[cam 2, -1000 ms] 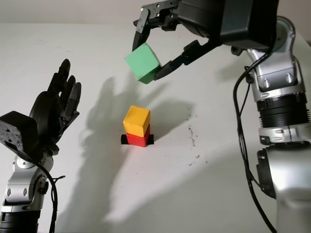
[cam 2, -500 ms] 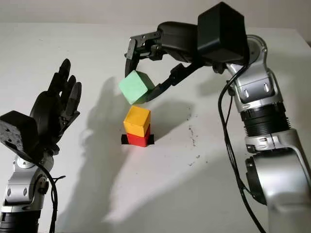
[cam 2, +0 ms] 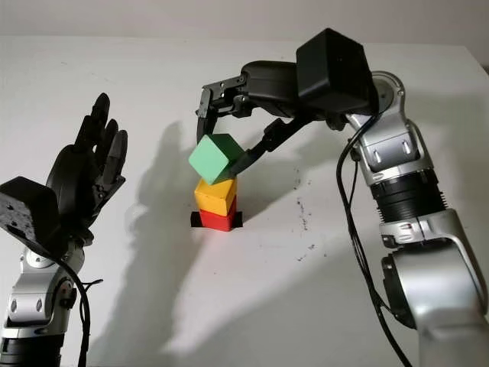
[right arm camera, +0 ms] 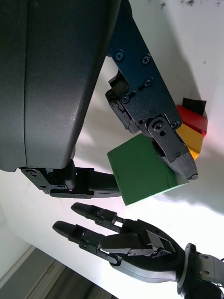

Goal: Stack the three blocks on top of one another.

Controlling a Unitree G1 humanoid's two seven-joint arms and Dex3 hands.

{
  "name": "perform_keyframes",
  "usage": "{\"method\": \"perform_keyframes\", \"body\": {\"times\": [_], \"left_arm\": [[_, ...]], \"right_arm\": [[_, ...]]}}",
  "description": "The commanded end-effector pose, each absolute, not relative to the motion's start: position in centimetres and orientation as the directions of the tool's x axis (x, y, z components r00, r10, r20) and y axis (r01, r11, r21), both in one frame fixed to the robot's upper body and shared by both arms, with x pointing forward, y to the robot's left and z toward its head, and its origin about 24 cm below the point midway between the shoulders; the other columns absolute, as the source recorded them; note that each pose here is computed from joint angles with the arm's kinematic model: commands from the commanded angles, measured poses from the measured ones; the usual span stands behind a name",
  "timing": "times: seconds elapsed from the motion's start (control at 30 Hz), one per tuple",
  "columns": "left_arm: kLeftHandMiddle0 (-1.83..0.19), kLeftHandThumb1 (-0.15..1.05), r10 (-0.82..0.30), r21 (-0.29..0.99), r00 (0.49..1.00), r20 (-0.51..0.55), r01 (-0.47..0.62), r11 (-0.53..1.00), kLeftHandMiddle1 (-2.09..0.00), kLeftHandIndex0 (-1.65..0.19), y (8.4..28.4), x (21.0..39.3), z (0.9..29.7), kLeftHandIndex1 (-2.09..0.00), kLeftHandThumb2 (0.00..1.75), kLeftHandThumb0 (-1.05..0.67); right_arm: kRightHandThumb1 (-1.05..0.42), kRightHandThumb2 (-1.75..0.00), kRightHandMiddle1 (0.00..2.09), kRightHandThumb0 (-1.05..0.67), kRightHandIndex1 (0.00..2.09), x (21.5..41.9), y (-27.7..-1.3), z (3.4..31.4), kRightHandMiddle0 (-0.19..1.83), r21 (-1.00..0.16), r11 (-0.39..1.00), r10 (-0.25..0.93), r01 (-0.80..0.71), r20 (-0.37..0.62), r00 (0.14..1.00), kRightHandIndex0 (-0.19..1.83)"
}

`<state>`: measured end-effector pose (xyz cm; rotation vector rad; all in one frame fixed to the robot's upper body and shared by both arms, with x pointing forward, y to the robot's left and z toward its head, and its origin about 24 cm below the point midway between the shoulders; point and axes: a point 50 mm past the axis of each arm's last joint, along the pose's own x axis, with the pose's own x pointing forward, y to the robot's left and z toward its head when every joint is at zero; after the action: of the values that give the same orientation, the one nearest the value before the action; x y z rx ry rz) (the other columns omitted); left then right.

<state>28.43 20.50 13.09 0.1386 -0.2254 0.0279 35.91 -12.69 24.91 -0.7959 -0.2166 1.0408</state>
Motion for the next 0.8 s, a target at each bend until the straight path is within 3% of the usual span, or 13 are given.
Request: {"method": "perform_keyframes", "body": {"times": [0.0, 0.37, 0.77], "left_arm": [[0.1, 1.05, 0.01, 0.133, 0.974, 0.226, -0.041, 0.99, -0.06, 0.09, 20.43, 28.2, 12.8, -0.05, 0.52, -0.66], [0.11, 1.05, 0.01, 0.139, 0.978, 0.211, -0.04, 0.989, -0.05, 0.09, 20.36, 28.12, 12.6, -0.05, 0.52, -0.65], [0.11, 1.05, 0.013, 0.144, 0.977, 0.214, -0.045, 0.989, -0.05, 0.09, 20.21, 28.01, 12.62, -0.05, 0.54, -0.64]], "right_arm": [[-0.91, -0.06, 1.54, -0.42, 0.04, 35.71, -12.61, 24.73, 0.36, -0.651, 0.272, 0.849, -0.709, -0.185, 0.495, 0.21], [-0.91, -0.05, 1.58, -0.48, 0.04, 35.67, -12.55, 24.39, 0.36, -0.579, 0.31, 0.852, -0.754, -0.183, 0.49, 0.21], [-0.91, -0.05, 1.57, -0.47, 0.04, 35.48, -12.18, 24.54, 0.37, -0.663, 0.254, 0.86, -0.704, -0.178, 0.478, 0.2]]}}
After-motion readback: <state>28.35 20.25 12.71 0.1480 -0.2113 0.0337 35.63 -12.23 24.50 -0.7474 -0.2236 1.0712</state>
